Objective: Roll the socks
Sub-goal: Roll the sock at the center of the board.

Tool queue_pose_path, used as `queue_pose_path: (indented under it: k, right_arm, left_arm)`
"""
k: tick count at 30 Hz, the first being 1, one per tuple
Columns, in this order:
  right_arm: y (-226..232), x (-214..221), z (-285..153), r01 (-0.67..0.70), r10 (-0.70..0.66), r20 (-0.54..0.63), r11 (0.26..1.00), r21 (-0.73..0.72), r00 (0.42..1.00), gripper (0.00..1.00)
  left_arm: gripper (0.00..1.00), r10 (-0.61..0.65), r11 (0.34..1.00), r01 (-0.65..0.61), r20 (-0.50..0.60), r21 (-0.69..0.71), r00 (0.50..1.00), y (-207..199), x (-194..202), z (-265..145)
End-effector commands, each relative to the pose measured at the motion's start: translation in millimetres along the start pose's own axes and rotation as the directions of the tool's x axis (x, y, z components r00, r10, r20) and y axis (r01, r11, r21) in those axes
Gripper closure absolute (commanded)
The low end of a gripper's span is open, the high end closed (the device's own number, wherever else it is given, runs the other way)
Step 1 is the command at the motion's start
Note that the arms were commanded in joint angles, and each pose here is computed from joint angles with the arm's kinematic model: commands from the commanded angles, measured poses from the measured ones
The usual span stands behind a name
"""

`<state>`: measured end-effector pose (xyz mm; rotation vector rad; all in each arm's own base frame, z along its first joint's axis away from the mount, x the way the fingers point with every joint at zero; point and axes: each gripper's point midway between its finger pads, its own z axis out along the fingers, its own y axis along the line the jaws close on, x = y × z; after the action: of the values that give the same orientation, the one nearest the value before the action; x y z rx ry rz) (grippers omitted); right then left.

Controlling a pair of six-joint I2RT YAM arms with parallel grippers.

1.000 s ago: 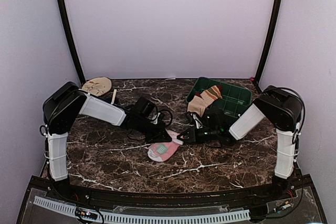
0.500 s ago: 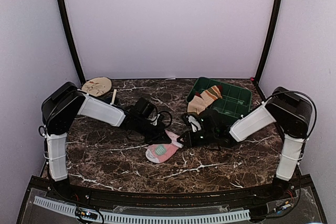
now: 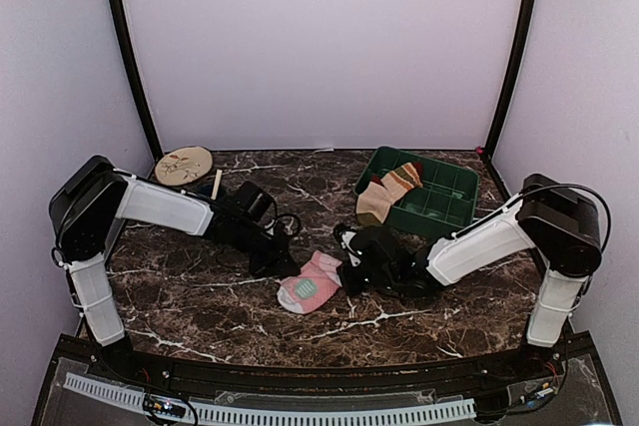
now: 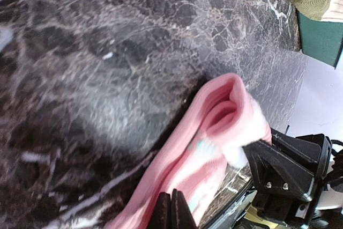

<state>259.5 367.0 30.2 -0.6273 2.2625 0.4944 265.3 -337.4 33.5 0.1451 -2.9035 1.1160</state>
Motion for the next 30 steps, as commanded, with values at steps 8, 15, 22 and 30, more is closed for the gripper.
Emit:
queue_pose_path:
  k: [8,15,22,30]
  right_arm:
    - [4,5,-17,0.276,-0.287,0.002,0.920,0.279,0.958,1.00]
    - [20,13,-23,0.400,-0.430,-0.006,0.835,0.379,0.903,1.00]
    - [38,16,-30,0.492,-0.546,-0.013,0.743,0.454,0.837,1.00]
    - [55,25,-33,0.538,-0.603,-0.013,0.701,0.468,0.797,1.00]
  left_arm:
    - [1.00,-0.046,0.996,0.046,-0.011,0.077,0.999,-19,16,-28]
    - [1.00,-0.033,0.992,0.035,-0.022,0.117,0.999,-35,15,-35]
    - [0.97,-0.022,0.986,0.030,-0.056,0.162,0.998,-50,18,-39]
    - [0.79,-0.030,0.982,0.046,-0.087,0.182,0.996,-53,23,-38]
